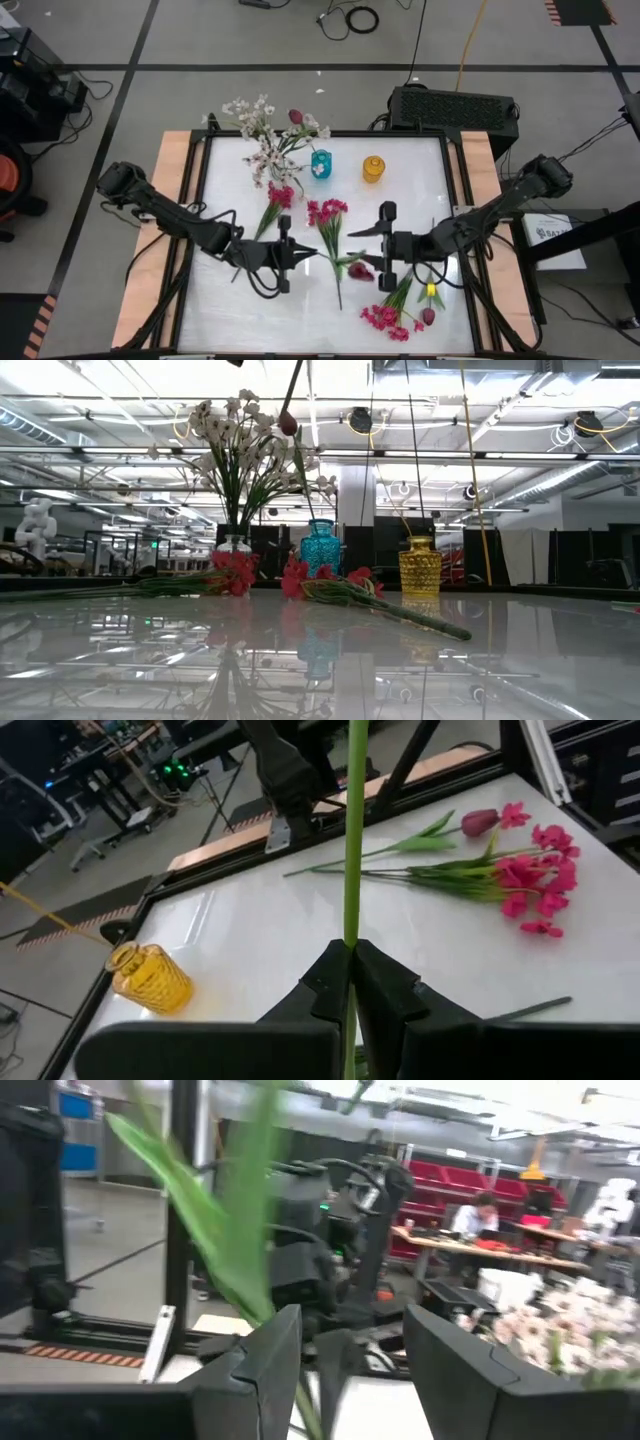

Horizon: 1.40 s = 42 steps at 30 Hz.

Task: Sort flowers into vase by color
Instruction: Put the top red tulip into the blue vase

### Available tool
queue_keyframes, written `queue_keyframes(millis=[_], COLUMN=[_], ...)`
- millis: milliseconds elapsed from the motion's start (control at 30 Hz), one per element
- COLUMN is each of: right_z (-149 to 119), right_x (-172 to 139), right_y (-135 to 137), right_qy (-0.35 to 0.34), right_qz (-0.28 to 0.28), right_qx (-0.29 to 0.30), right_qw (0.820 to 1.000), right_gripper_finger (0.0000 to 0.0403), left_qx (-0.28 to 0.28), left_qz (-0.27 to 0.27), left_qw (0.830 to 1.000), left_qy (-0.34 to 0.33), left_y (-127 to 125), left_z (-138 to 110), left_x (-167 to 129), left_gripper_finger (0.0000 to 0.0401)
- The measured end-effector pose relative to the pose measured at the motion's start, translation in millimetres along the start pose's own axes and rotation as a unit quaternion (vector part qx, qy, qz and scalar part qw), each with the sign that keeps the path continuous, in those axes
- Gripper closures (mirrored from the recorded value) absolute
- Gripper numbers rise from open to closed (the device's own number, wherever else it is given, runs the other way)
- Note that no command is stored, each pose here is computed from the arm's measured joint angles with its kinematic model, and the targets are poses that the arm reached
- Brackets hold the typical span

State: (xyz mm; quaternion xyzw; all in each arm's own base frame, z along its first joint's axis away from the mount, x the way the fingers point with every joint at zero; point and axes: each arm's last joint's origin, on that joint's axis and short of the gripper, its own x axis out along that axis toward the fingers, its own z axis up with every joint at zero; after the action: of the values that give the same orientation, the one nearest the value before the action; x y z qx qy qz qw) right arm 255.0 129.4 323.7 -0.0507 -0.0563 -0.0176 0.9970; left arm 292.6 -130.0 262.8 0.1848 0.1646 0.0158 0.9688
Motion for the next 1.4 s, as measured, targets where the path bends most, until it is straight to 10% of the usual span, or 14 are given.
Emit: queue_keyframes(millis=[867,1400], right_z=[-6.8,-3.2], right_x=[41.3,43.3], right_y=[13.1,14.4], right_qy=[-0.034,-0.030], right_qz=[0.074,0.076], right_qx=[-0.007,-0.013], right_qw=[0.997,0.997], right_gripper_finger=[0.0163,0.0320], left_qx=[0.012,0.017], left_qz=[0.004,0.002], left_qw=[0.999,0.999], left_qy=[-0.038,-0.028], left_y=[4.5,4.0], left_z=[7.5,5.4], left_x=[1.4,1.7], left_gripper_finger=[0.0384,0.0384])
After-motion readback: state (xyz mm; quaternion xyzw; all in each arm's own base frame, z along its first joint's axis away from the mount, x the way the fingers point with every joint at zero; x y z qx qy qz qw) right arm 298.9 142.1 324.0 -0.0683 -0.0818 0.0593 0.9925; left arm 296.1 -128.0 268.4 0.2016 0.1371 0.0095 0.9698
